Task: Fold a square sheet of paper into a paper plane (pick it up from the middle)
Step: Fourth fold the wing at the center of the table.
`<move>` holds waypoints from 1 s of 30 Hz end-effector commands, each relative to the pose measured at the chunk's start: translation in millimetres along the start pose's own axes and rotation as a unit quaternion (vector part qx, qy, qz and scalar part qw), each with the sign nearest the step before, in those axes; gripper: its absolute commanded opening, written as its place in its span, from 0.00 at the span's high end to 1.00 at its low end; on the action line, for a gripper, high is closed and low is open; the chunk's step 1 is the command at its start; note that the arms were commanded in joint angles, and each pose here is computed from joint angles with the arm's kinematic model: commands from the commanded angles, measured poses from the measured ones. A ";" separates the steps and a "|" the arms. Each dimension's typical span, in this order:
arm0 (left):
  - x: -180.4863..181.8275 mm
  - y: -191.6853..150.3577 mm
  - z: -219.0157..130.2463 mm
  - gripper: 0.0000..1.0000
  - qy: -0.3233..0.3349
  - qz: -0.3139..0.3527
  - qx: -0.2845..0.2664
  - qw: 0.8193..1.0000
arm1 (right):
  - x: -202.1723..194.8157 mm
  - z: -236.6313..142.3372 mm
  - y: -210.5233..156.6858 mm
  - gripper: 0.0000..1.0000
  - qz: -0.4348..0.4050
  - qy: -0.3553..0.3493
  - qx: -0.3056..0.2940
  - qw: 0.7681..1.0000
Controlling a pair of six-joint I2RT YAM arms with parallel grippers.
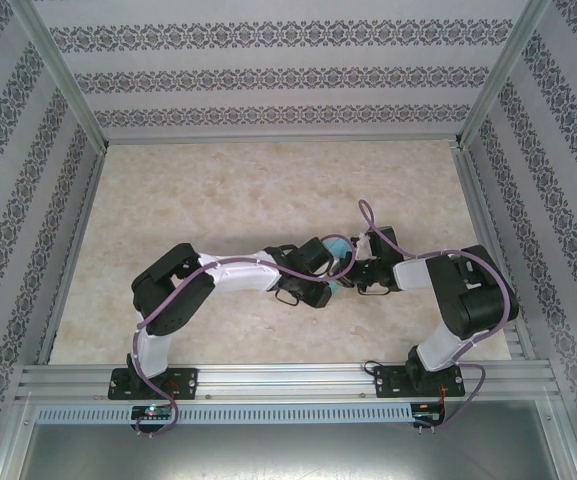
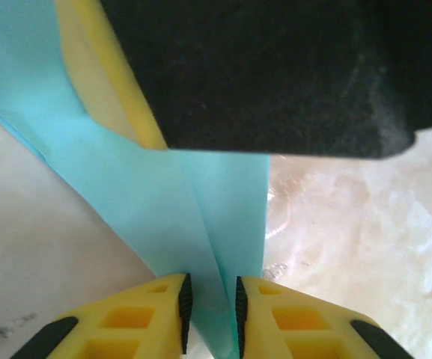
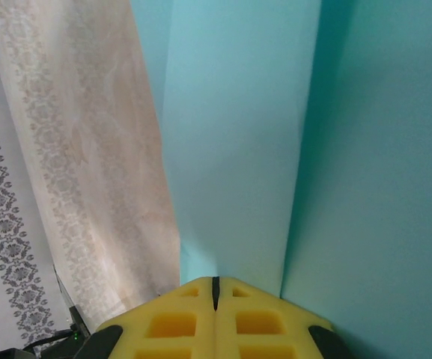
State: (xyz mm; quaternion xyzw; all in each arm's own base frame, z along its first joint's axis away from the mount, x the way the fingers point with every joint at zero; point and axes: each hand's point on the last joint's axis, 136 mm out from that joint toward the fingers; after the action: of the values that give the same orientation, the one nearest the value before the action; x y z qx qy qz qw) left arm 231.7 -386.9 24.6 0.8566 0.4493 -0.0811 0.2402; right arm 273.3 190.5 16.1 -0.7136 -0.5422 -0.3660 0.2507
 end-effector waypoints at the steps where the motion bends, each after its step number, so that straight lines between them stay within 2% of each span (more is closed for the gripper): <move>1: -47.1 2.2 -25.5 0.70 -0.077 0.042 -0.019 0.996 | -28.4 -0.3 -20.4 0.95 0.039 -0.056 0.012 0.998; 7: -44.9 22.2 -53.0 0.64 -0.116 0.012 -0.055 0.992 | -16.1 -3.8 -18.1 0.94 0.028 -0.035 0.004 0.999; 12: -9.2 33.0 -54.6 0.63 -0.069 -0.010 -0.065 0.995 | -4.9 -8.8 -15.4 0.93 0.014 -0.023 -0.003 1.000; 19: 29.4 74.1 -60.4 0.64 -0.048 -0.041 -0.121 0.991 | 8.1 -15.3 -13.4 0.91 -0.004 -0.010 -0.009 1.000; 30: 34.6 102.5 -39.9 0.62 -0.096 -0.049 -0.106 0.988 | 3.5 -21.3 -17.5 0.89 -0.010 -0.041 -0.007 0.999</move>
State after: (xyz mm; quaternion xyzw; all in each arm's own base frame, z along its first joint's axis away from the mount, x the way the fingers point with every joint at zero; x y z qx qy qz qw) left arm 323.4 -380.4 69.4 0.7944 0.4889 -0.1091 0.3435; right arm 253.9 180.2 33.4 -0.7266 -0.5444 -0.3529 0.2260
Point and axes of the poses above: each hand's point on the last joint's axis, 136 mm out from that joint toward the fingers, its own z axis out along the fingers, its own x axis along the line the jaws close on, y = z × x, and after that the axes turned 1 degree about -z, right-handed
